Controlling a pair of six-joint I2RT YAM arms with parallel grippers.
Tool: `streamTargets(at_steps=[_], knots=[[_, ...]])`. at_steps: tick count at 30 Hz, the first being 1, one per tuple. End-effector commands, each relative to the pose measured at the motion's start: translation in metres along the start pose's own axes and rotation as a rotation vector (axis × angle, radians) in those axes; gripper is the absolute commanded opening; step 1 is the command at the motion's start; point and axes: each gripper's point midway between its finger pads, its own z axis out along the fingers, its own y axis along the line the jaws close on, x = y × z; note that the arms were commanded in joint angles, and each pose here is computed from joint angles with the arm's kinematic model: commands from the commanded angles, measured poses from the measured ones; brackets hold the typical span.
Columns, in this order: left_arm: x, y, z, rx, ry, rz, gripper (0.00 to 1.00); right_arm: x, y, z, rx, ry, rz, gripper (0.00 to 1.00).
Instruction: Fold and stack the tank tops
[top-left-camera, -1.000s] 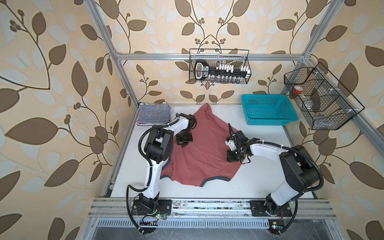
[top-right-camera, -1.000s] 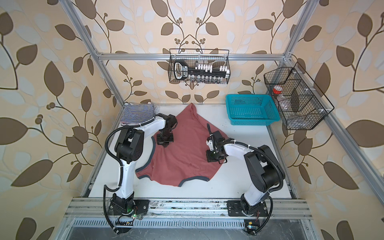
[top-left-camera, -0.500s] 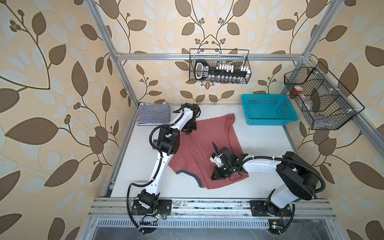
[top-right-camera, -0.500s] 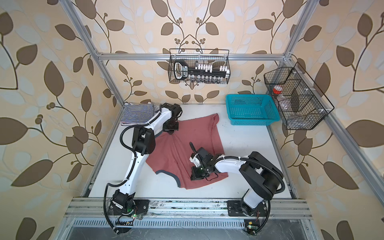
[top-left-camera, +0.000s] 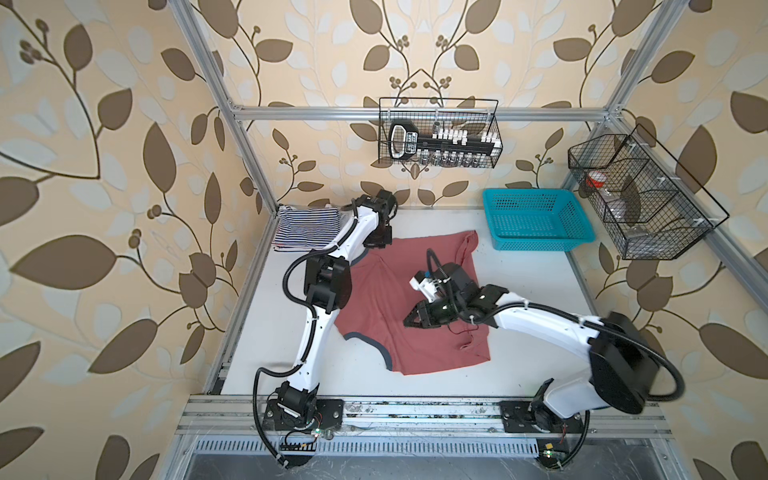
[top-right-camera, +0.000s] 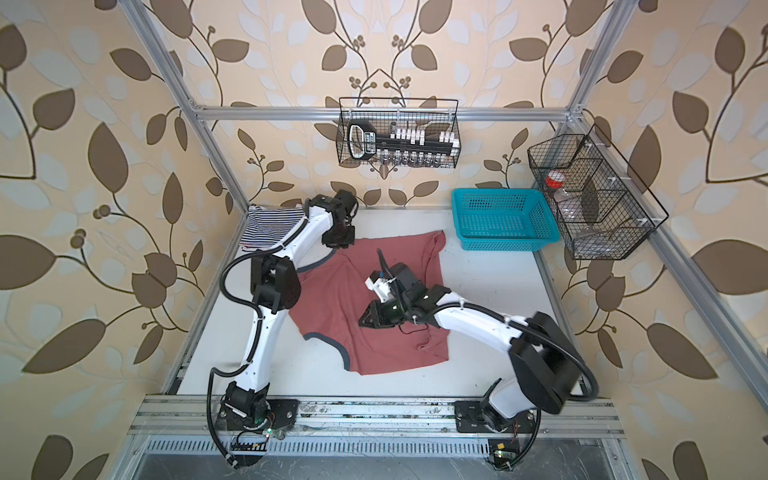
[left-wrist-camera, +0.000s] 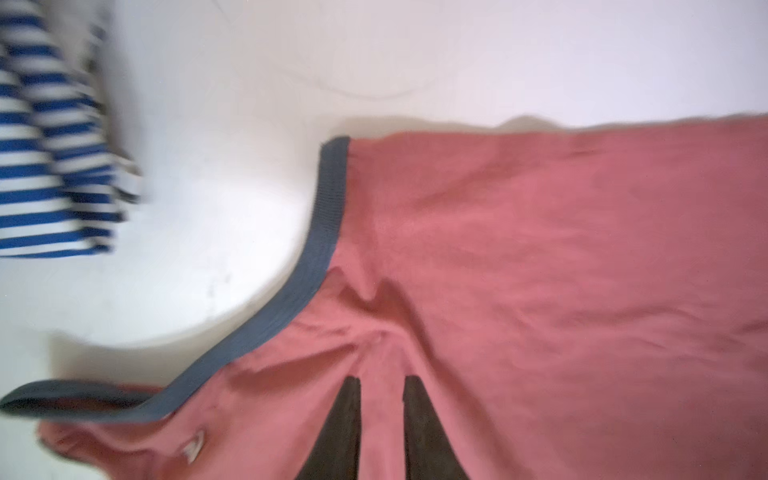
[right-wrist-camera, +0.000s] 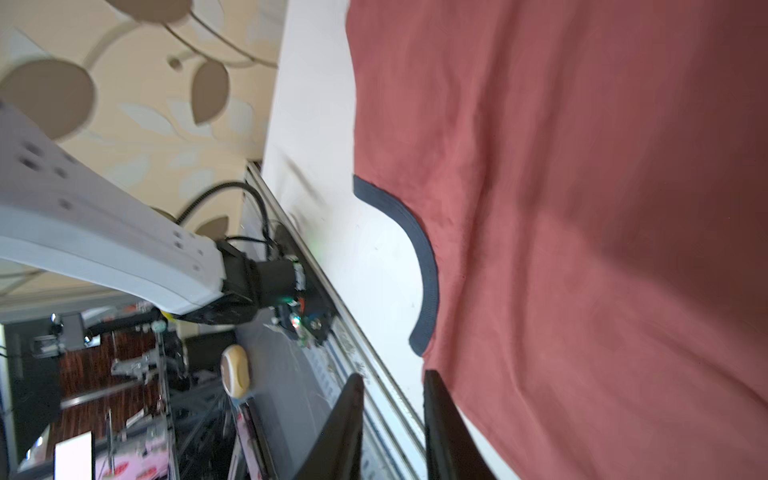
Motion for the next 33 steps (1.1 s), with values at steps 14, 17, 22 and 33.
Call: streamTargets(at_steps=[14, 17, 22, 33], knots=[[0.199, -0.002, -0.006, -0.077, 0.276, 0.061, 0.1, 0.099, -0.128, -0.086, 0.562, 0.171, 0.1, 0.47], [0.22, 0.003, 0.009, -0.095, 0.314, 0.057, 0.1, 0.104, -0.132, -0.082, 0.586, 0.191, 0.097, 0.48], [0.244, 0.015, 0.026, -0.132, 0.363, 0.042, 0.1, 0.107, -0.142, -0.07, 0.607, 0.217, 0.107, 0.5], [0.27, 0.031, 0.048, -0.19, 0.418, 0.041, 0.1, 0.107, -0.168, -0.048, 0.685, 0.255, 0.13, 0.44]])
